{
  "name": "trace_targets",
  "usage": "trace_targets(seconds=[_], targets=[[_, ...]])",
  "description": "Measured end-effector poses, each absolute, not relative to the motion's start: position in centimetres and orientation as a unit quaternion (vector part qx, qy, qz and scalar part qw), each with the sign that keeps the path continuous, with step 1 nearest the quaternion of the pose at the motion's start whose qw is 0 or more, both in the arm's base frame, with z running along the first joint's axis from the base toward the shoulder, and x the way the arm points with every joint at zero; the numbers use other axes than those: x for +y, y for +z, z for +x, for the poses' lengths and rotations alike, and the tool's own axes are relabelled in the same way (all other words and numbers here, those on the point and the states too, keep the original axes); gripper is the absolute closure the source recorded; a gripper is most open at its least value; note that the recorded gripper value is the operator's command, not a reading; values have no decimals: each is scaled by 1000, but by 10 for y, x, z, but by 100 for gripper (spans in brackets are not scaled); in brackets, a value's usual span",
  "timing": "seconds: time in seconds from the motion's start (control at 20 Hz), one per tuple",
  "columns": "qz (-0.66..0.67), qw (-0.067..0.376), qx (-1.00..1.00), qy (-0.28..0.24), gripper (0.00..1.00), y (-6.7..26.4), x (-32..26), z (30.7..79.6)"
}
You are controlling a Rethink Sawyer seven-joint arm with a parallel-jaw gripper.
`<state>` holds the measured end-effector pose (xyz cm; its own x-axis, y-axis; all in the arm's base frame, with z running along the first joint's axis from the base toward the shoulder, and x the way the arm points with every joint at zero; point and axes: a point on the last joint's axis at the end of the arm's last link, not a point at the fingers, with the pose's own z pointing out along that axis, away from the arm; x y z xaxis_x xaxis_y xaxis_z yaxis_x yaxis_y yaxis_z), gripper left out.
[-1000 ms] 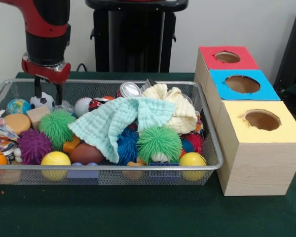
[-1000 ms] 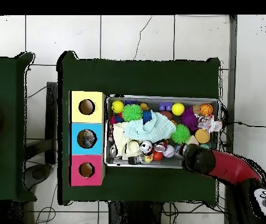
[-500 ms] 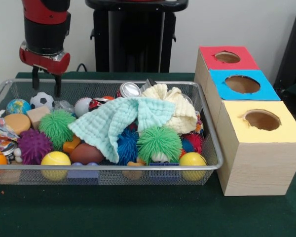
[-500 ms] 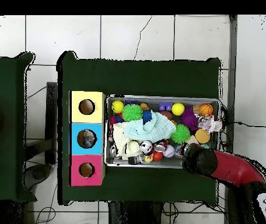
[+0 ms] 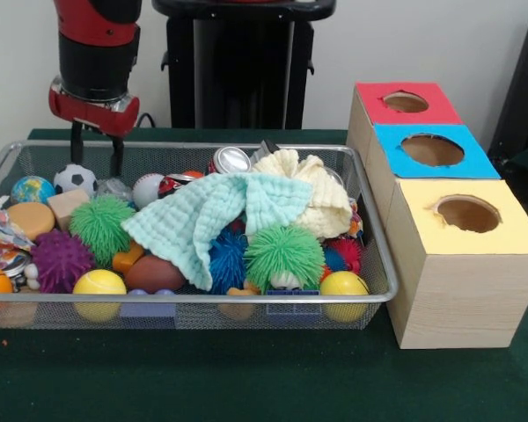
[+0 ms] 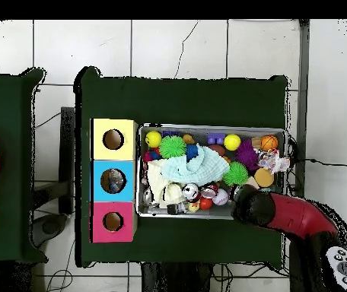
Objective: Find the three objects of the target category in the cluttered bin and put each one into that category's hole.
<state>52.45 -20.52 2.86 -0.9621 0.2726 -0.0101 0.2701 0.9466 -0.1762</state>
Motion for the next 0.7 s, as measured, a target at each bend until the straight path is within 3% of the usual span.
trace_targets(seconds=[0.4,0.7], targets=[[-130,15,-988,84,0,20,-194,524],[-127,32,-989,74,0,-4,-186,512]])
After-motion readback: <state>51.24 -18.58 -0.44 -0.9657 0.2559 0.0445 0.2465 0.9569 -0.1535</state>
